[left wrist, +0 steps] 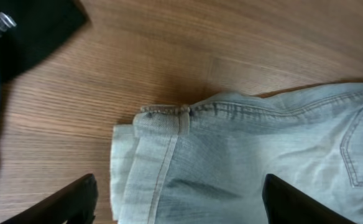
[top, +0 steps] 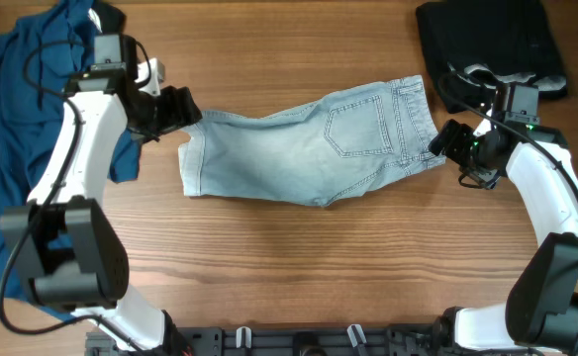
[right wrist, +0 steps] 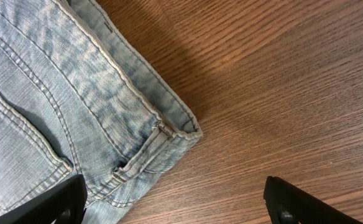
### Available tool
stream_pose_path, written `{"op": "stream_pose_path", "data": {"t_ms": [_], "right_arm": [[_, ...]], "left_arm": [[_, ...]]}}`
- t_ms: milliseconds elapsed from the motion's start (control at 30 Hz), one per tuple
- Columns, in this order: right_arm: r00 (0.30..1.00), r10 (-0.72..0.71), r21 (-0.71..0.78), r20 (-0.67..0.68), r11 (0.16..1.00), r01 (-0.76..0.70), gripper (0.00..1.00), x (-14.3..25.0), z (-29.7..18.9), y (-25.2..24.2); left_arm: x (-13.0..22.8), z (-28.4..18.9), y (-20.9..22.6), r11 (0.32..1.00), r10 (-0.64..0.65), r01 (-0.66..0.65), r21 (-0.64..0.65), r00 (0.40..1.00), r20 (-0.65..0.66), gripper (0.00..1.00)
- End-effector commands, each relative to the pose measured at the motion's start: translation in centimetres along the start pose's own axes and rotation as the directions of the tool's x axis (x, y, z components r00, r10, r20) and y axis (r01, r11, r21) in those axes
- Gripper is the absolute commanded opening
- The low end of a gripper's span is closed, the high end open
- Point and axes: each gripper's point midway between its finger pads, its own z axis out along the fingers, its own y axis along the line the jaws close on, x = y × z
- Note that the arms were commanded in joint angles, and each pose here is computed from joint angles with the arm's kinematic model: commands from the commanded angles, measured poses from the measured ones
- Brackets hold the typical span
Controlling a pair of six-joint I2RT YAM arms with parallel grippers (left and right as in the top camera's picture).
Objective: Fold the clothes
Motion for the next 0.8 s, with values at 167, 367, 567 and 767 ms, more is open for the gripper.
{"op": "stream_pose_path", "data": {"t_ms": [167, 367, 567, 767], "right_arm": [[1.0, -0.016, 0.008, 0.015, 1.0, 0.015, 0.92, -0.3, -0.3, -0.1], [0.979, -0.16, -0.08, 0.123, 0.982, 0.17, 0.79, -3.0, 0.0, 2.0], [0.968, -0.229, -0.124, 0.107, 0.962, 0.242, 0.74, -3.2, 2.9, 2.8], [0.959, -0.283, -0.149, 0.011, 0.948, 0.282, 0.39, -1.3, 6.4, 2.4]], "left_arm": [[-0.1, 4.0, 1.1, 0.981, 0.172, -0.174, -0.091, 0.985, -0.03, 0.82], [-2.8, 4.3, -0.1, 0.976, 0.21, -0.205, -0.071, 0.974, 0.082, 0.92], [-2.1, 5.6, -1.4, 0.969, 0.242, -0.238, -0.062, 0.969, 0.059, 0.88], [-1.7, 5.9, -1.2, 0.97, 0.238, -0.235, -0.063, 0.971, 0.04, 0.72]]}}
